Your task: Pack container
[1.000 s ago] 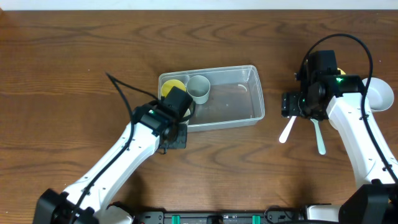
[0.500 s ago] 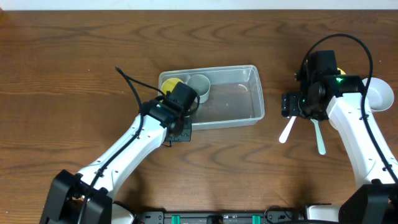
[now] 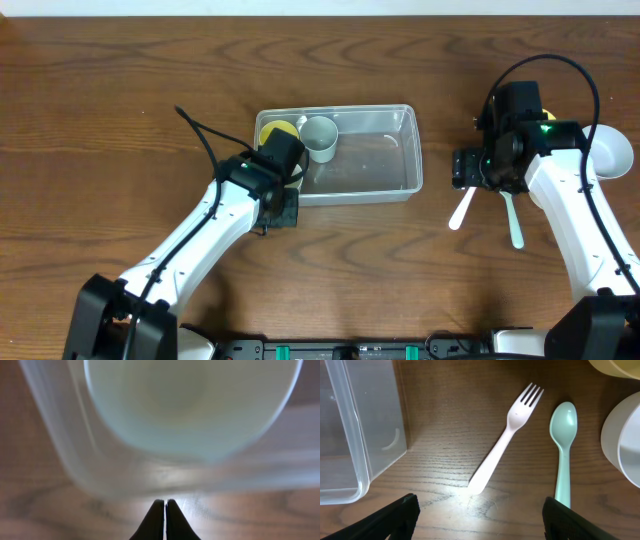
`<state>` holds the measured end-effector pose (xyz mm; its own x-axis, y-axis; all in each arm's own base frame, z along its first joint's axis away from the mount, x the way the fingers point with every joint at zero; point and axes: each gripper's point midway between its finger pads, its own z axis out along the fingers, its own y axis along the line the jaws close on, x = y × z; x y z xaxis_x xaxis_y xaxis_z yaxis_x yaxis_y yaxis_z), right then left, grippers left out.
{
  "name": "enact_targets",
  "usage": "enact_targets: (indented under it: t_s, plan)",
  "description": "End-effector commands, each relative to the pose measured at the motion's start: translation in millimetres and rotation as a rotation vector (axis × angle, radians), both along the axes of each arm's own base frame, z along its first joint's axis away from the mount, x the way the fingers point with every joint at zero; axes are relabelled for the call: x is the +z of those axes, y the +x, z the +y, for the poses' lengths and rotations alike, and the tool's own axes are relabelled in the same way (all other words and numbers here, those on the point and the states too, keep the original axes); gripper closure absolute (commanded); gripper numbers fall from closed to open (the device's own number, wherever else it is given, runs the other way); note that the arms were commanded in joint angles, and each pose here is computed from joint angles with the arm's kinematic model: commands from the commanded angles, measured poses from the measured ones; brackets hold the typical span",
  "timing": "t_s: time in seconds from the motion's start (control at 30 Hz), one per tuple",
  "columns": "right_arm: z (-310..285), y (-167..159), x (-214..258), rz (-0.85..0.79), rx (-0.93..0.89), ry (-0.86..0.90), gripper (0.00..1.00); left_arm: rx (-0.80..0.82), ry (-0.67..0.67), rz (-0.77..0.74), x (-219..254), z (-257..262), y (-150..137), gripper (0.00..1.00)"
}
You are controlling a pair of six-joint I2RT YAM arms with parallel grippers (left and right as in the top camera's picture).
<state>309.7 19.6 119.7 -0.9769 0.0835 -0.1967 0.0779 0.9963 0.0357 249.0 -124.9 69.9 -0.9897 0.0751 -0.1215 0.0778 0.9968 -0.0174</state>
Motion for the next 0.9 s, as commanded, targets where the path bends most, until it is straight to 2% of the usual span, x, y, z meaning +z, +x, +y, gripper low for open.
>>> enact_targets:
  t_s: [0.0, 0.13, 0.17, 0.23, 0.3, 0.4, 0.57, 0.77, 0.87]
  plan:
    - [-3.6, 3.4, 5.2, -0.017, -0.006, -0.008, 0.16, -0.031, -0.033, -0.082, 33.5, -7.5, 4.4, 0.94]
    - [-11.8, 12.5, 27.8, -0.088, -0.025, -0.05, 0.11, 0.022, -0.06, -0.212, 70.4, 5.1, 8.1, 0.93]
    - [-16.0, 18.1, 41.0, -0.124, -0.033, -0.072, 0.1, 0.049, -0.062, -0.251, 80.9, 14.0, 9.6, 0.86]
    - [-25.6, 27.6, 64.1, -0.177, -0.05, -0.119, 0.09, 0.101, -0.066, -0.302, 94.7, 30.0, 12.0, 0.6]
    - [-38.8, 39.1, 88.2, -0.23, -0.084, -0.162, 0.15, 0.17, -0.074, -0.347, 106.7, 49.2, 15.1, 0.53]
    - [-58.0, 58.7, 113.0, -0.284, -0.135, -0.171, 0.16, 0.277, -0.072, -0.392, 117.8, 78.3, 19.1, 0.35]
    - [-85.6, 84.6, 104.8, -0.231, -0.158, -0.176, 0.16, 0.417, -0.043, -0.413, 120.4, 119.7, 24.7, 0.29]
    - [-101.7, 105.5, 38.7, -0.073, -0.172, -0.173, 0.16, 0.469, -0.014, -0.394, 110.4, 142.6, 34.9, 0.28]
    - [-101.5, 109.5, 2.6, 0.011, -0.162, -0.17, 0.16, 0.468, -0.055, -0.34, 98.8, 140.2, 39.1, 0.28]
